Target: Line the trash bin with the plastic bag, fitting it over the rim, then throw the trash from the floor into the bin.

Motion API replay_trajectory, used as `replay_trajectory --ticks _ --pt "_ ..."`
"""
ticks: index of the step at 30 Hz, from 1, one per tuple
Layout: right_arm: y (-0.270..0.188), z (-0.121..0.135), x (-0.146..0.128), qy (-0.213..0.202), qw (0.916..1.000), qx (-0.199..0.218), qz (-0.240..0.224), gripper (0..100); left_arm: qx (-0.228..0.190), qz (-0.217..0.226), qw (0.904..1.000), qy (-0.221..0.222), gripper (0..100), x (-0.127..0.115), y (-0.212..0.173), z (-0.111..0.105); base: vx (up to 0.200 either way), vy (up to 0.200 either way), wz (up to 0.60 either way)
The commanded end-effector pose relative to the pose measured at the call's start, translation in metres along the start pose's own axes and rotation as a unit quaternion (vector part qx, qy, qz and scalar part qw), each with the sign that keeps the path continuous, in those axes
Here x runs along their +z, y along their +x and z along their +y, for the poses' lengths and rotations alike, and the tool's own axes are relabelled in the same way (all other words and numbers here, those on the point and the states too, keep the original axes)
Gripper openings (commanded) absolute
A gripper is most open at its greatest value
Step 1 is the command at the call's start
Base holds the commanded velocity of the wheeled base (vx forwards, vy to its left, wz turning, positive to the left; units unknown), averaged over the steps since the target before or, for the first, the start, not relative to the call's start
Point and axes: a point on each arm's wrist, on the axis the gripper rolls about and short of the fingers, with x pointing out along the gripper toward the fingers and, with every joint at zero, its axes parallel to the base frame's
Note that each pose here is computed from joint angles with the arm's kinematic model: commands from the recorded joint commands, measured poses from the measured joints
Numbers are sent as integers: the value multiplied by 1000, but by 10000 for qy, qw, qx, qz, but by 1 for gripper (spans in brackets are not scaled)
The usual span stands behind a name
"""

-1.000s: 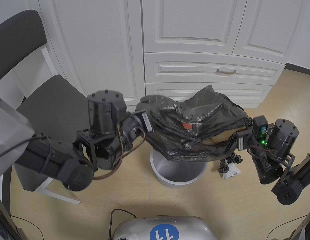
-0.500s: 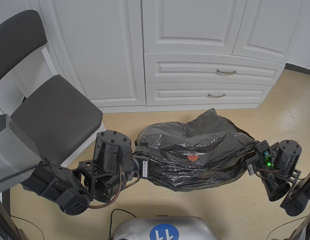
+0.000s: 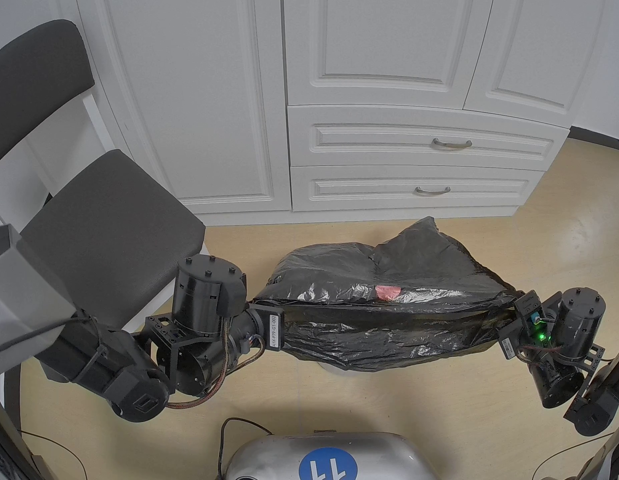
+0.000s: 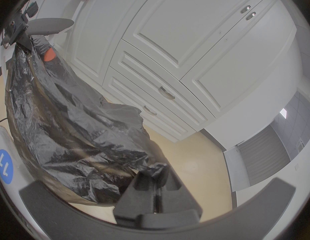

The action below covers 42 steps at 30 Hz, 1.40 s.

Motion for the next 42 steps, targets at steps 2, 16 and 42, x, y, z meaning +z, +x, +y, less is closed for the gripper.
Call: replay_trajectory --ticks 2,16,42 --pt "1 0 2 38 10000 -20 -33 0 -34 -47 10000 1 0 1 -2 -2 0 0 0" --pt "-30 -1 13 199 9905 907 -1009 0 -811 -393 9959 91 0 -23 -11 -33 0 0 0" --pt "-29 74 63 2034 9343 2500 -1525 0 -1855 -945 9777 259 0 -69 10 -48 0 0 0"
